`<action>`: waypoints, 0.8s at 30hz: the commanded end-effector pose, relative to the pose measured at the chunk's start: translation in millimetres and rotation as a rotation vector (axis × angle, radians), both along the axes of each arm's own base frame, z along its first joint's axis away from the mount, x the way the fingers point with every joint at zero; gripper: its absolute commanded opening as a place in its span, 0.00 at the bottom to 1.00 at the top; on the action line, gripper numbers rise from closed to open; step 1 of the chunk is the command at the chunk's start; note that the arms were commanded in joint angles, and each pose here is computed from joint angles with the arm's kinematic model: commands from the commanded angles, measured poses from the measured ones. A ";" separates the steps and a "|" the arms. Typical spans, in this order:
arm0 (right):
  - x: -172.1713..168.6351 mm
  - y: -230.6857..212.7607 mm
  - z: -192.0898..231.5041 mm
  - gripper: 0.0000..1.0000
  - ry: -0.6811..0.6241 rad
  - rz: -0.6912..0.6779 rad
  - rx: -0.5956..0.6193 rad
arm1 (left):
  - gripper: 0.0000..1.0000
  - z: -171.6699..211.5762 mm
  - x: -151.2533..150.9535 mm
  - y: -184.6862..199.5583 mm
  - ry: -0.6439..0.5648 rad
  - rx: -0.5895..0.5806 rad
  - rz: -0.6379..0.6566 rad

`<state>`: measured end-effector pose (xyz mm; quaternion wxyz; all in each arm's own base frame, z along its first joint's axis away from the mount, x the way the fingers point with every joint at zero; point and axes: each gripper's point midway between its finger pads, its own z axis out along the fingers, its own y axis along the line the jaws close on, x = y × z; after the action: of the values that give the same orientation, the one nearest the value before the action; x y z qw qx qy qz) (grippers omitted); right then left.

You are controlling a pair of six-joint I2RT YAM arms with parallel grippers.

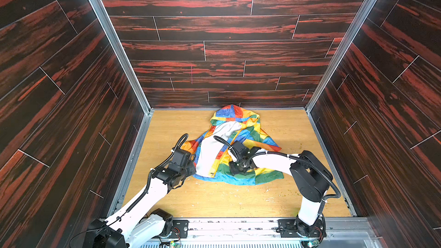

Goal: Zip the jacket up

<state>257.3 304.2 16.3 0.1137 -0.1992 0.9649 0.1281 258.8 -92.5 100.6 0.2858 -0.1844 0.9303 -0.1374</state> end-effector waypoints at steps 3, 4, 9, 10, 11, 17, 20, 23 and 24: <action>-8.0 -19.7 4.5 0.00 -0.019 -0.042 -0.023 | 0.00 -0.1 -3.7 4.0 0.004 0.013 0.014; -9.6 -24.7 6.8 0.00 -0.024 -0.049 -0.027 | 0.00 0.1 -3.5 4.6 0.004 0.017 0.014; -15.1 -50.6 22.6 0.00 -0.048 -0.081 -0.041 | 0.00 1.3 -3.7 7.0 0.002 0.026 0.023; -15.7 -57.9 25.5 0.00 -0.056 -0.087 -0.052 | 0.00 0.6 -4.5 7.9 0.005 0.029 0.025; -15.4 -63.4 29.2 0.00 -0.065 -0.095 -0.058 | 0.00 1.2 -4.5 8.6 0.003 0.032 0.028; -17.0 -108.4 39.3 0.00 -0.081 -0.164 -0.100 | 0.00 2.7 -8.8 15.4 0.001 0.053 0.045; -20.9 -120.0 40.0 0.00 -0.079 -0.173 -0.117 | 0.00 4.9 -10.9 18.6 -0.005 0.059 0.053; -27.0 -126.7 35.6 0.00 -0.062 -0.173 -0.143 | 0.00 8.8 -13.9 23.0 -0.017 0.069 0.064; -29.3 -128.5 33.7 0.00 -0.055 -0.174 -0.149 | 0.00 10.8 -14.3 24.0 -0.025 0.070 0.066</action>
<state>240.2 189.6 51.9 0.1521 -0.1226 0.9788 0.0617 251.0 -79.9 109.3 0.3012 -0.1922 0.9264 -0.1186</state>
